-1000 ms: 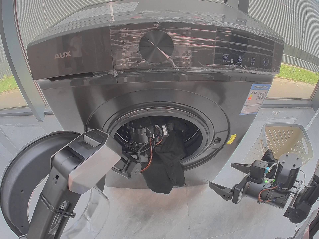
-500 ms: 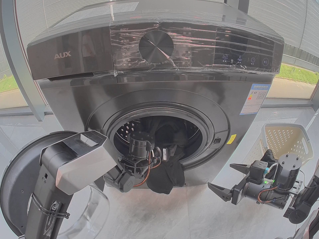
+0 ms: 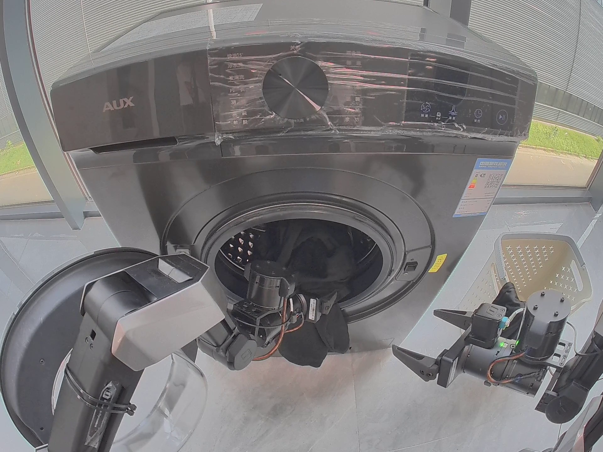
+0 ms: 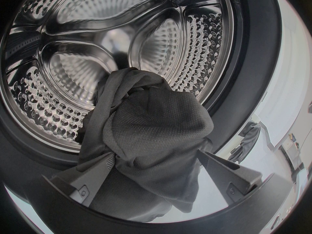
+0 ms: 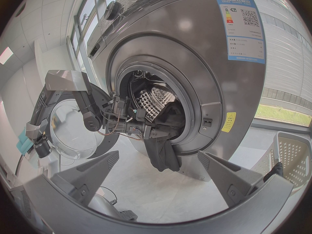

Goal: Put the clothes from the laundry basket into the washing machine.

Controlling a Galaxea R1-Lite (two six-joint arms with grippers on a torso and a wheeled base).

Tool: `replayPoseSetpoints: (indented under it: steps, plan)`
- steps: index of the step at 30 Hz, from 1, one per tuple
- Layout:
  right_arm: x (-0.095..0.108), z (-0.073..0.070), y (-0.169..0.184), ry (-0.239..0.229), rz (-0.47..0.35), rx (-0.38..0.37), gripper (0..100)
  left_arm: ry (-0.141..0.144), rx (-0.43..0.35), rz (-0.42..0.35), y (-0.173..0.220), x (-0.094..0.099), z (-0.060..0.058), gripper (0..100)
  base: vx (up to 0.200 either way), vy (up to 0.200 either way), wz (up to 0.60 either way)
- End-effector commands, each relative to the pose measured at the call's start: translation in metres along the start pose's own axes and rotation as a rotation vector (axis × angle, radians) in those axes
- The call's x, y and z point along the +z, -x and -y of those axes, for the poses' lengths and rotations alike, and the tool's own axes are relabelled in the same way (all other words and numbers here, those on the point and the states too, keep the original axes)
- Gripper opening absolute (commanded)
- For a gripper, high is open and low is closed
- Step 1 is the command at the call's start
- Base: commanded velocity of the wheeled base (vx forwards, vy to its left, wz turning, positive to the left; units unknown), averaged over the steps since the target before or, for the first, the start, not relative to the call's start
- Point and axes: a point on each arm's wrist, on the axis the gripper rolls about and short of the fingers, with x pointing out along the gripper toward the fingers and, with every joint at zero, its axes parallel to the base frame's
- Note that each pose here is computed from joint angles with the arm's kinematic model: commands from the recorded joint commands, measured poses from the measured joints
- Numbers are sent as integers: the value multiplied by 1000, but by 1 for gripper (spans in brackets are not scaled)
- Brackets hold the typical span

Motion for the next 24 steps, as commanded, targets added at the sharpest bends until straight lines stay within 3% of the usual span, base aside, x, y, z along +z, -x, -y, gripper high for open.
replayPoseSetpoints:
  steps: [1, 6, 7, 14, 24]
  plan:
    - [0, 0, 0, 0, 0, 1, 100, -8, 6, -13, -10, -11, -2, 100, 0, 0, 0]
    - [0, 0, 0, 0, 1, 1, 100, -8, 18, -27, -14, -16, -4, 100, 0, 0, 0]
    - [0, 0, 0, 0, 1, 1, 100, -8, 20, -23, -14, -16, -4, 0, 0, 0, 0]
    - [0, -1, 0, 3, 3, 3, 100, 5, 58, 52, -20, 0, -10, 0, 0, 0, 0]
    - [1, -11, -1, 7, 7, 41, 100, 77, 171, 339, -34, 60, -28, 0, 0, 0, 0]
